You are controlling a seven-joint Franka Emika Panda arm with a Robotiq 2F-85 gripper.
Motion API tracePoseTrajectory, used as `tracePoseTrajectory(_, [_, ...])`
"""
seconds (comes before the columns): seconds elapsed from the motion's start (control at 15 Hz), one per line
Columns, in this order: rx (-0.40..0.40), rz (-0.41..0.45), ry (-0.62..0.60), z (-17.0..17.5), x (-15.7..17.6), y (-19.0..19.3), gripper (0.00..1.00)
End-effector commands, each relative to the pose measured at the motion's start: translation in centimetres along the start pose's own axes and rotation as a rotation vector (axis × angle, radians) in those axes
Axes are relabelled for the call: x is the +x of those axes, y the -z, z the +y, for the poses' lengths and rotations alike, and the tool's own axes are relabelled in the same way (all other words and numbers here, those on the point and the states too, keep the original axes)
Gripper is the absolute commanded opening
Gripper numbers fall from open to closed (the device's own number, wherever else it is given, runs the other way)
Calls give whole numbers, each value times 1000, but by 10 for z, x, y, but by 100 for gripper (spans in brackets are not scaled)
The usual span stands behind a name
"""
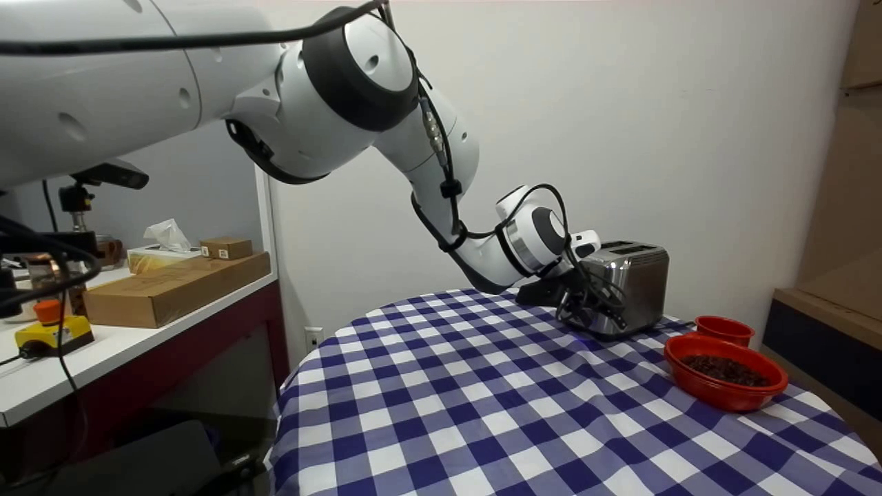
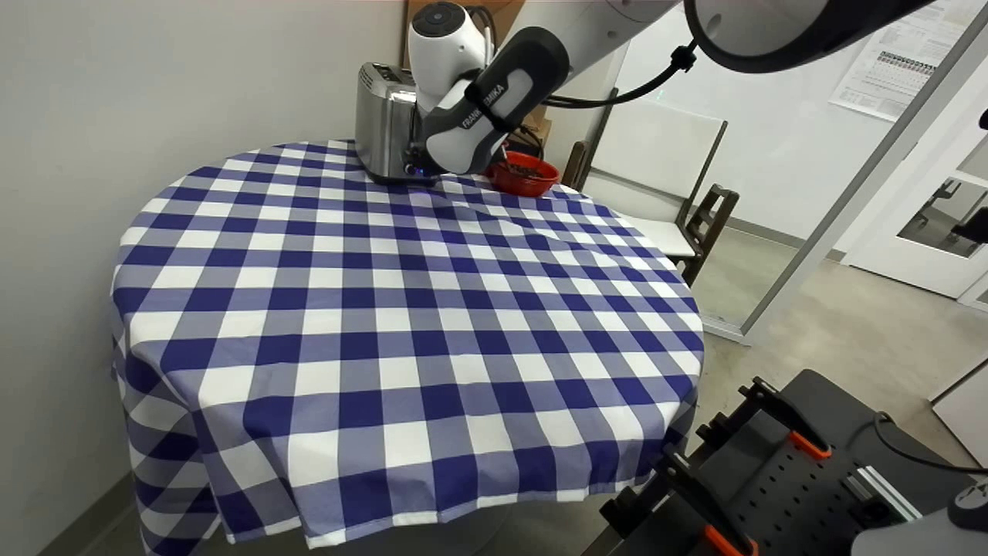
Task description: Turn off the toaster
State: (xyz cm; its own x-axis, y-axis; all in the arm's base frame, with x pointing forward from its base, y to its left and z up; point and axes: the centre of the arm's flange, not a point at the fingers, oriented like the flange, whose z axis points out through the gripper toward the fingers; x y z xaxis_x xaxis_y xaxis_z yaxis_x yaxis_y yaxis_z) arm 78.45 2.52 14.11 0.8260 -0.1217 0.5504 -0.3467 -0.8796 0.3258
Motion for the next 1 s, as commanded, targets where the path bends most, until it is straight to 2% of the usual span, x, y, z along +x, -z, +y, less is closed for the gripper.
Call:
tracePoseTrajectory(0.0, [6, 26, -22, -13, 3, -5, 100])
tracePoseTrajectory(0.73, [-11, 84, -36, -8, 8, -7, 100])
tracePoseTrajectory(0.8, [-13, 81, -35, -8, 7, -7, 100])
tracePoseTrajectory(0.93, [-23, -13, -8, -6, 2, -2, 100])
